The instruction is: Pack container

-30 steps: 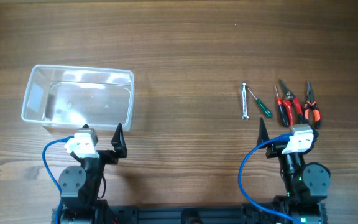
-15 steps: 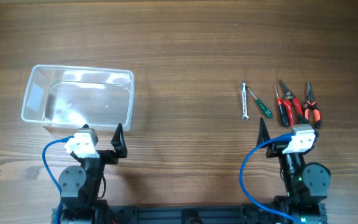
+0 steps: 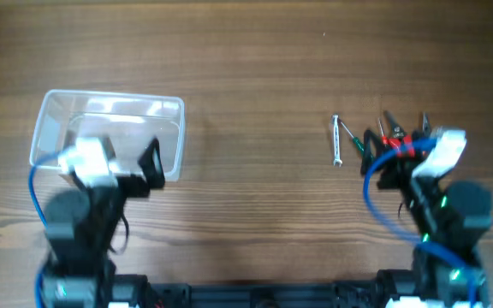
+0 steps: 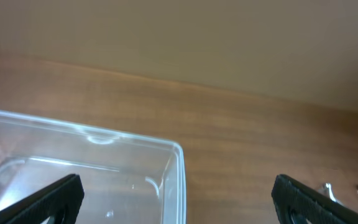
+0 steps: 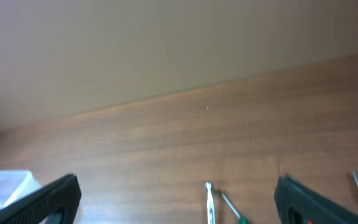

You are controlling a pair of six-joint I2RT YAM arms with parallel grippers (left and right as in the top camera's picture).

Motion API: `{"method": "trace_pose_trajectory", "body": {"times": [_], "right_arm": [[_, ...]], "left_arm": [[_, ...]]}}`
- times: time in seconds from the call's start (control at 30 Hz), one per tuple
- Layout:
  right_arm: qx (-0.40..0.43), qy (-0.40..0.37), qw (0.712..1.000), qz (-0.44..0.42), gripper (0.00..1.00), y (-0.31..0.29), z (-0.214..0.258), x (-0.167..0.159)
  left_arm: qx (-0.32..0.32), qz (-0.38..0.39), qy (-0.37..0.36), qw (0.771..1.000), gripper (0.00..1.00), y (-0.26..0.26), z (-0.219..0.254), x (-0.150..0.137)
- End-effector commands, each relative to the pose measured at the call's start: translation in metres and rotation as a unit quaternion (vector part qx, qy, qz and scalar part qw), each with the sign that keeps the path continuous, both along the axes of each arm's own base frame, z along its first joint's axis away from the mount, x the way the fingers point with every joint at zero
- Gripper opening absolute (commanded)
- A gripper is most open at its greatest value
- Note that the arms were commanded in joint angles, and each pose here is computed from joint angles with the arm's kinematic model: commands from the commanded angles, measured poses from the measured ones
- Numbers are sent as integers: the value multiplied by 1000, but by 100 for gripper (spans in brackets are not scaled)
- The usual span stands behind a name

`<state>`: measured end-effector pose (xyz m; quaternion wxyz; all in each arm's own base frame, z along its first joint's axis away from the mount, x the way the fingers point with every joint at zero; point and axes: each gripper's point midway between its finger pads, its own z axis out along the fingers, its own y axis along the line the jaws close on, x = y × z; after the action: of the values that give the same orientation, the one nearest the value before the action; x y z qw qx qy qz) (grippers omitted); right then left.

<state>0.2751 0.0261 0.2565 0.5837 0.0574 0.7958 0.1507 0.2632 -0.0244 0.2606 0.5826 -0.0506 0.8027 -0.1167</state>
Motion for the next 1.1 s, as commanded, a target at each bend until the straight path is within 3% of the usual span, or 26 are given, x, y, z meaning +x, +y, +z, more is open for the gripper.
{"method": "trace_pose_trajectory", "body": {"times": [0.0, 0.07, 0.23, 0.33, 0.5, 0.67, 0.77, 0.97, 1.07], "right_arm": [[9, 90, 996, 20, 100, 6, 17, 34], [14, 160, 987, 24, 100, 7, 16, 55], [36, 267, 962, 37, 100, 13, -19, 80], [51, 332, 940, 53, 100, 19, -52, 76], [53, 354, 932, 52, 100, 19, -64, 75], [50, 363, 929, 52, 100, 19, -67, 71], [50, 378, 923, 52, 100, 19, -71, 64], [17, 407, 913, 27, 100, 6, -81, 52], [18, 407, 913, 26, 100, 6, -81, 52]], "left_arm": [[-5, 15, 56, 998, 100, 8, 28, 41], [-7, 31, 113, 993, 100, 19, 29, 65], [-6, 84, 206, 975, 100, 56, 16, 92], [13, 177, 217, 960, 100, 108, 9, 91], [36, 273, 244, 930, 96, 205, -13, 78], [127, 160, 318, 926, 66, 235, -70, 85], [172, 102, 355, 913, 67, 244, -113, 98], [172, 69, 401, 897, 71, 253, -176, 110], [208, 12, 409, 888, 58, 251, -194, 111]]}}
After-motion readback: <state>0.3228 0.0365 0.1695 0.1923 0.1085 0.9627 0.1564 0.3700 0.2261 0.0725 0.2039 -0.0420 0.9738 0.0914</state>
